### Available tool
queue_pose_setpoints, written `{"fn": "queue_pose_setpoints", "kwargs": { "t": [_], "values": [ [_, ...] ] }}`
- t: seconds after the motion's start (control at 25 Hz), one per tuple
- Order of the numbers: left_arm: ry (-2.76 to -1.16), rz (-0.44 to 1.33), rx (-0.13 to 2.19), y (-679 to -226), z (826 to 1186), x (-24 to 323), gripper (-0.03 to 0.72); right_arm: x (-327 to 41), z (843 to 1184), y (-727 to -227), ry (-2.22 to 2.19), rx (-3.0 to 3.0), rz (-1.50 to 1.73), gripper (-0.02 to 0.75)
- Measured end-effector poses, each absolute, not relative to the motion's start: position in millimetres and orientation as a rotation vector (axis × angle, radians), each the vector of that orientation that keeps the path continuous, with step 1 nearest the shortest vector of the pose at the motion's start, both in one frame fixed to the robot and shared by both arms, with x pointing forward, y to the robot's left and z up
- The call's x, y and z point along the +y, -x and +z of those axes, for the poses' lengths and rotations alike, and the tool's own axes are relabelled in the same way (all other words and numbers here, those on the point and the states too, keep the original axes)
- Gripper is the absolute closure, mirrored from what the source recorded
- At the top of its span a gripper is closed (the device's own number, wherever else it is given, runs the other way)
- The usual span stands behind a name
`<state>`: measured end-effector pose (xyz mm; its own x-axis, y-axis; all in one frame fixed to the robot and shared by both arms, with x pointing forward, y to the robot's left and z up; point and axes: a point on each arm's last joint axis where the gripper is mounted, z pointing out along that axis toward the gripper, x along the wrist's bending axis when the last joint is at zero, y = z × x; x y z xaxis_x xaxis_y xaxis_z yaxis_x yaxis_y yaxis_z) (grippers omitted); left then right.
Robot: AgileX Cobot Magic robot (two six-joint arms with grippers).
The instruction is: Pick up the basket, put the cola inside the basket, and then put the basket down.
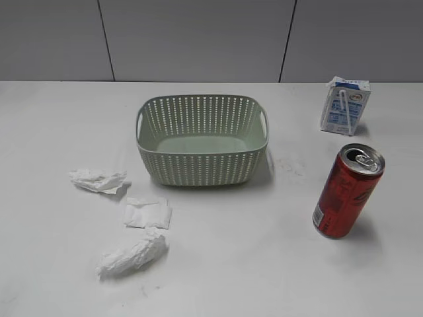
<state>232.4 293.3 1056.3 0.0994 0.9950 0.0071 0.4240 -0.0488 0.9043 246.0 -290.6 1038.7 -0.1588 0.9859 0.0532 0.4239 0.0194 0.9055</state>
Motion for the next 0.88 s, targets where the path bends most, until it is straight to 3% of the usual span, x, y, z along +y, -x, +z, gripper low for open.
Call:
{"fn": "queue_pose_setpoints", "kwargs": {
  "t": [0.88],
  "values": [
    [-1.594,0.932,1.44,-232.5,1056.2,294.6,0.099,-290.6,1038.7,-246.0,-1.457,1.653,1.108,0.2]
  ]
}}
